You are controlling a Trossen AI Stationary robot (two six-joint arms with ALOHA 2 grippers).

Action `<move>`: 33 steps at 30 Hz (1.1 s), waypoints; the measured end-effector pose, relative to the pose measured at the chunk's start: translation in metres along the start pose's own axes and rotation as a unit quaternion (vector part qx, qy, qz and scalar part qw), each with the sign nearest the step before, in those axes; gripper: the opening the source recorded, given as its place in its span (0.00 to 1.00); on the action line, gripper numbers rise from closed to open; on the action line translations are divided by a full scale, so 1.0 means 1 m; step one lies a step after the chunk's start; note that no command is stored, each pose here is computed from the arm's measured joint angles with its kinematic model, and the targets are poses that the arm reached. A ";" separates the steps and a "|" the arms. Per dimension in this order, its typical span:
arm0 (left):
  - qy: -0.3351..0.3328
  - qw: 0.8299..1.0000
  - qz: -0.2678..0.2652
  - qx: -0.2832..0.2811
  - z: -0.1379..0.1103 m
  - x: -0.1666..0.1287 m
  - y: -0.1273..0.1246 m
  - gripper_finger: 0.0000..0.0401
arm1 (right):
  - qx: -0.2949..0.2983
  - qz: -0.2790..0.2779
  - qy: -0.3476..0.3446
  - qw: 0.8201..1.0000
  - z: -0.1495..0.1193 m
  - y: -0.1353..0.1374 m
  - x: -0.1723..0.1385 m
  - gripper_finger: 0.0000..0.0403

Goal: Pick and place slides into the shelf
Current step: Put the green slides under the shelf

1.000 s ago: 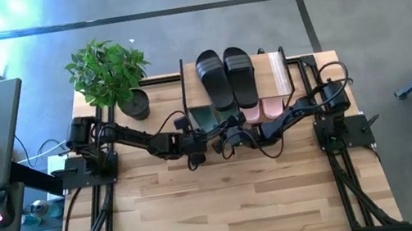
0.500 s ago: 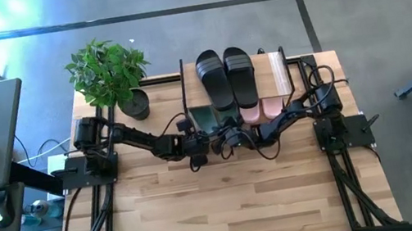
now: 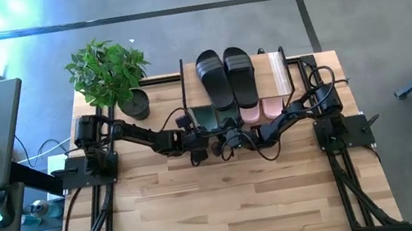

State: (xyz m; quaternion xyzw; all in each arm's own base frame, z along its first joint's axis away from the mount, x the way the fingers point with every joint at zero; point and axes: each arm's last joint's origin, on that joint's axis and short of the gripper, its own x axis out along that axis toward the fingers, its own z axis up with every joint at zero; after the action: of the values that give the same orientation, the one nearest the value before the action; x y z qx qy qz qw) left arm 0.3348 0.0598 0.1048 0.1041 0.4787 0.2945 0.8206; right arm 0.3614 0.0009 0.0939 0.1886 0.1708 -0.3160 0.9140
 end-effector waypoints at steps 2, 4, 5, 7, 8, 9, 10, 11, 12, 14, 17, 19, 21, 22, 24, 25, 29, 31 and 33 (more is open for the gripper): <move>-0.002 1.000 0.000 0.006 0.001 0.000 0.000 0.00 | 0.001 0.001 -0.001 1.000 0.000 0.000 0.000 0.00; -0.011 1.000 0.004 0.008 0.002 0.000 0.000 0.00 | -0.002 0.009 -0.005 1.000 0.001 0.001 0.000 0.00; -0.015 1.000 0.006 0.007 0.003 0.000 0.000 0.00 | -0.002 0.014 -0.007 1.000 0.002 0.002 0.000 0.00; -0.023 1.000 0.008 0.011 0.005 0.000 0.000 0.00 | -0.001 0.017 -0.008 1.000 0.003 0.003 0.000 0.00; -0.023 1.000 0.009 0.013 0.005 0.000 0.000 0.00 | 0.001 0.017 -0.008 1.000 0.003 0.002 0.000 0.00; -0.021 1.000 0.010 0.016 0.005 0.000 0.001 0.00 | 0.003 0.016 -0.008 1.000 0.003 0.002 0.000 0.00; -0.019 1.000 0.010 0.017 0.005 0.000 0.001 0.00 | 0.003 0.016 -0.008 1.000 0.003 0.002 0.000 0.00; -0.017 1.000 0.010 0.018 0.005 0.000 0.001 0.00 | 0.003 0.016 -0.008 1.000 0.003 0.002 0.000 0.00; -0.011 1.000 0.011 0.021 0.005 0.000 0.001 0.00 | 0.003 0.016 -0.008 1.000 0.003 0.002 0.000 0.00; 0.003 1.000 0.011 0.028 0.003 -0.001 0.001 0.00 | 0.003 0.018 -0.006 1.000 0.003 0.002 0.001 0.00; 0.025 0.999 0.011 0.038 -0.002 -0.001 0.001 0.00 | 0.002 0.020 -0.003 1.000 0.003 0.002 0.001 0.00; 0.034 0.998 0.010 0.044 -0.004 -0.001 0.001 0.00 | 0.001 0.023 0.000 1.000 0.002 0.002 0.000 0.00; 0.035 0.998 0.004 0.048 -0.004 -0.003 -0.002 0.00 | 0.001 0.030 0.003 1.000 0.002 0.003 0.000 0.00; 0.034 0.998 0.003 0.052 -0.004 -0.004 -0.004 0.00 | 0.001 0.035 0.006 0.999 0.002 0.004 0.000 0.00; 0.030 0.998 -0.001 0.057 -0.004 -0.007 -0.009 0.00 | -0.001 0.049 0.015 0.999 0.003 0.007 -0.004 0.00; 0.028 0.998 -0.004 0.061 -0.004 -0.009 -0.012 0.00 | -0.002 0.056 0.017 0.998 0.005 0.009 -0.007 0.00; 0.007 0.997 -0.018 0.080 -0.002 -0.022 -0.026 0.00 | -0.041 0.076 0.024 0.996 0.015 0.018 -0.024 0.00; -0.008 0.995 -0.026 0.092 -0.001 -0.029 -0.035 0.00 | -0.069 0.081 0.037 0.994 0.020 0.022 -0.036 0.00; -0.034 0.994 -0.034 0.102 0.002 -0.036 -0.044 0.00 | -0.090 0.076 0.057 0.991 0.024 0.024 -0.049 0.00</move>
State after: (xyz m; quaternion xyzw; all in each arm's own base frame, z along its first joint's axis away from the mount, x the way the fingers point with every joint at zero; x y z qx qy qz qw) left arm 0.3400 0.0042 0.1120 0.1806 0.4812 0.2124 0.8311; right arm 0.3451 0.0331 0.1417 0.1358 0.2357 -0.2181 0.9373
